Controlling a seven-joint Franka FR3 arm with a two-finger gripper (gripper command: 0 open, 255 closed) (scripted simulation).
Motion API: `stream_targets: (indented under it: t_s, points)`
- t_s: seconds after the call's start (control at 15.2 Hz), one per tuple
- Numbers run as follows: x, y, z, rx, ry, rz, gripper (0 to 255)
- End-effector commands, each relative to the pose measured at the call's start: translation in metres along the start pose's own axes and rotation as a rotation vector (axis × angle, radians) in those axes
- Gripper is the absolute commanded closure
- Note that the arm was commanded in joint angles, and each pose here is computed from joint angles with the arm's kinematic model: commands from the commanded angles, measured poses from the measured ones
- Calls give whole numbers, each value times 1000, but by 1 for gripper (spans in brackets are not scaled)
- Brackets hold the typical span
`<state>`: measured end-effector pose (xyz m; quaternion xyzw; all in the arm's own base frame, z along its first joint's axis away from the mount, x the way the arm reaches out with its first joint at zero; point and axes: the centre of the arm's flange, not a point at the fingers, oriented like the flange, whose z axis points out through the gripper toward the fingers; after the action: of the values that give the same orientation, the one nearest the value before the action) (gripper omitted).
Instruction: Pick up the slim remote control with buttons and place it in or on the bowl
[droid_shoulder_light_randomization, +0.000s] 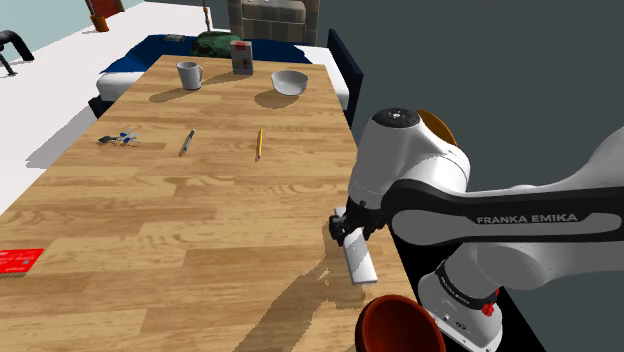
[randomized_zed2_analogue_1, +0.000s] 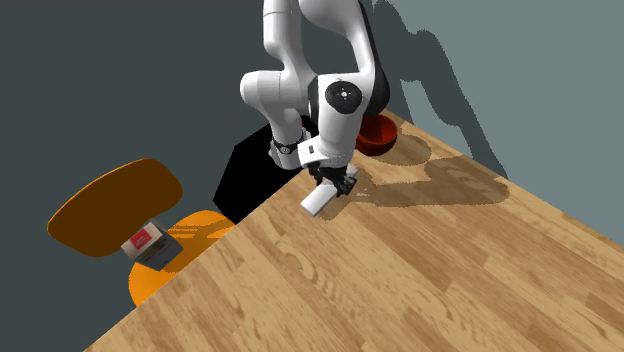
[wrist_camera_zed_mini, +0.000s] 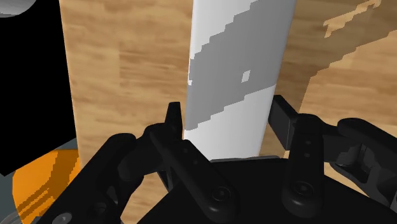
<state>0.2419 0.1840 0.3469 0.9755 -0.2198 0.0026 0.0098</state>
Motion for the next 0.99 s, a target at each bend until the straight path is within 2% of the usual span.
stream_targets:
  t_s: [0.0,0.92]
  points:
    - [0,0,-10,0,0,0,255]
    - [0,1,-84,0,0,0,255]
